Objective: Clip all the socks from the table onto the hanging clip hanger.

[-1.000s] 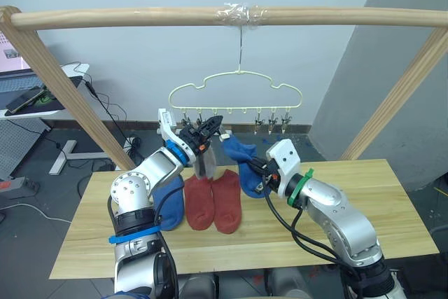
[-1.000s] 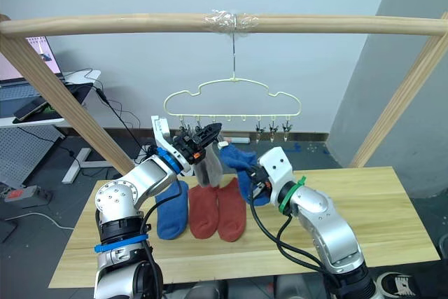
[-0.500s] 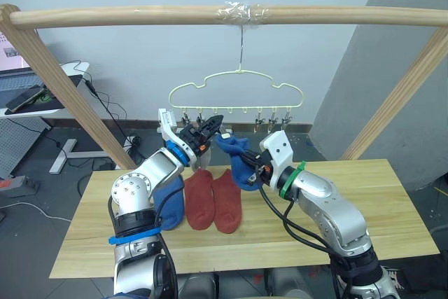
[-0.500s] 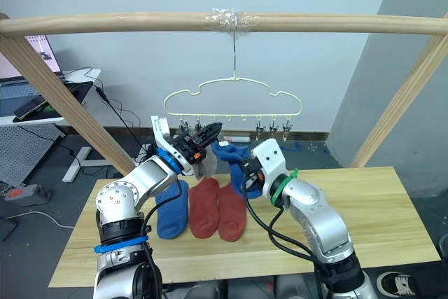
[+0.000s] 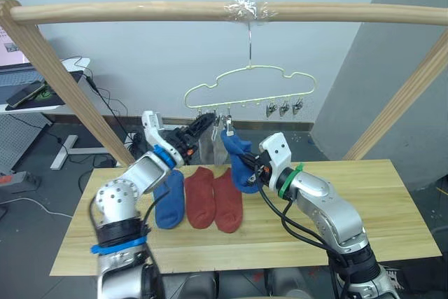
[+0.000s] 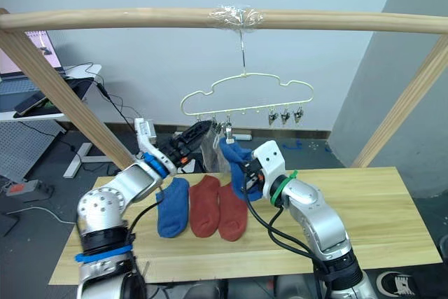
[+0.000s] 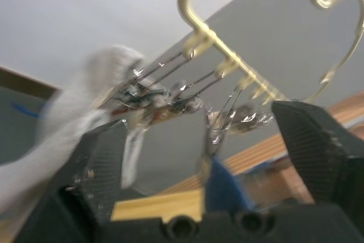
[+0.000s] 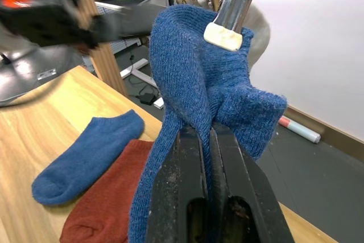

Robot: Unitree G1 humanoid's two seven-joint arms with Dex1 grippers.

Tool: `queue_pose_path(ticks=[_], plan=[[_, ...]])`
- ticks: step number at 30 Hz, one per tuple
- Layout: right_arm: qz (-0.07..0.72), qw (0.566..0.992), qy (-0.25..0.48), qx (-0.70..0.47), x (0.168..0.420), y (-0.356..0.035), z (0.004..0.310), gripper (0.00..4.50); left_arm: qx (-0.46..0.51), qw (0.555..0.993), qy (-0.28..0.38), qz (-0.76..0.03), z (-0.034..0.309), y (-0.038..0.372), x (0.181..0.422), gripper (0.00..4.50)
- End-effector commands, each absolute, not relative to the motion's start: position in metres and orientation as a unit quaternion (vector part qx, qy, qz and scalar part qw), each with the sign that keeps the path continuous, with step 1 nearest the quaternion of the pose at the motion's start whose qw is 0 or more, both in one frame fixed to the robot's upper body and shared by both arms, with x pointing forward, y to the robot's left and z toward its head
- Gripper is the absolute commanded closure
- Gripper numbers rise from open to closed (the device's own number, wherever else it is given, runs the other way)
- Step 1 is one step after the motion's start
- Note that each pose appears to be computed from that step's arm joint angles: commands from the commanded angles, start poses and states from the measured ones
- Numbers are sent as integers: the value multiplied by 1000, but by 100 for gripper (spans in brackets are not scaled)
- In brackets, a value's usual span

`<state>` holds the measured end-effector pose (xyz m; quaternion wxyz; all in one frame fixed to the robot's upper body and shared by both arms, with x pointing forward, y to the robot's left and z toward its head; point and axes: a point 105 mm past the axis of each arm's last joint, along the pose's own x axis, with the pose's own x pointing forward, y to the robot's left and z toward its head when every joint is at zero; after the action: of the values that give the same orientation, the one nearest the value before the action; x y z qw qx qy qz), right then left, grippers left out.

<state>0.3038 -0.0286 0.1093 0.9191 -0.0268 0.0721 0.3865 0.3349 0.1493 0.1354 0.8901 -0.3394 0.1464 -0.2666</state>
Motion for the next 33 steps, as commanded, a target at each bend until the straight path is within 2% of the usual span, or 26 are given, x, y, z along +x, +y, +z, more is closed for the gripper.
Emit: queue_pose_path(ticks=[1, 3, 6, 10, 16, 22, 25, 28, 32, 33], plan=[[379, 924, 51, -18, 310, -29, 117, 450, -137, 939, 175, -262, 122, 151, 315, 1], [371, 927, 52, -11, 314, -31, 114, 450, -58, 962, 136, -229, 128, 161, 313, 1], [359, 932, 51, -6, 320, -36, 112, 378, -37, 957, 104, -267, 136, 157, 305, 0], [358, 932, 52, -3, 322, -41, 109, 240, -87, 926, 80, -359, 144, 147, 285, 0], [333, 942, 45, -24, 319, -60, 110, 28, -64, 922, 48, -380, 137, 153, 267, 0], [259, 965, -19, -21, 323, -87, 145, 28, -71, 905, 10, -420, 145, 138, 249, 0], [229, 972, -42, -15, 330, -92, 158, 87, -62, 903, 2, -425, 146, 136, 248, 0], [205, 977, -55, -22, 340, -92, 164, 190, -54, 899, -4, -434, 148, 134, 250, 0], [183, 981, -68, -10, 351, -91, 170, 190, -39, 899, -27, -435, 155, 131, 256, 0], [179, 981, -68, -9, 353, -91, 170, 218, -40, 898, -32, -437, 157, 129, 256, 0]])
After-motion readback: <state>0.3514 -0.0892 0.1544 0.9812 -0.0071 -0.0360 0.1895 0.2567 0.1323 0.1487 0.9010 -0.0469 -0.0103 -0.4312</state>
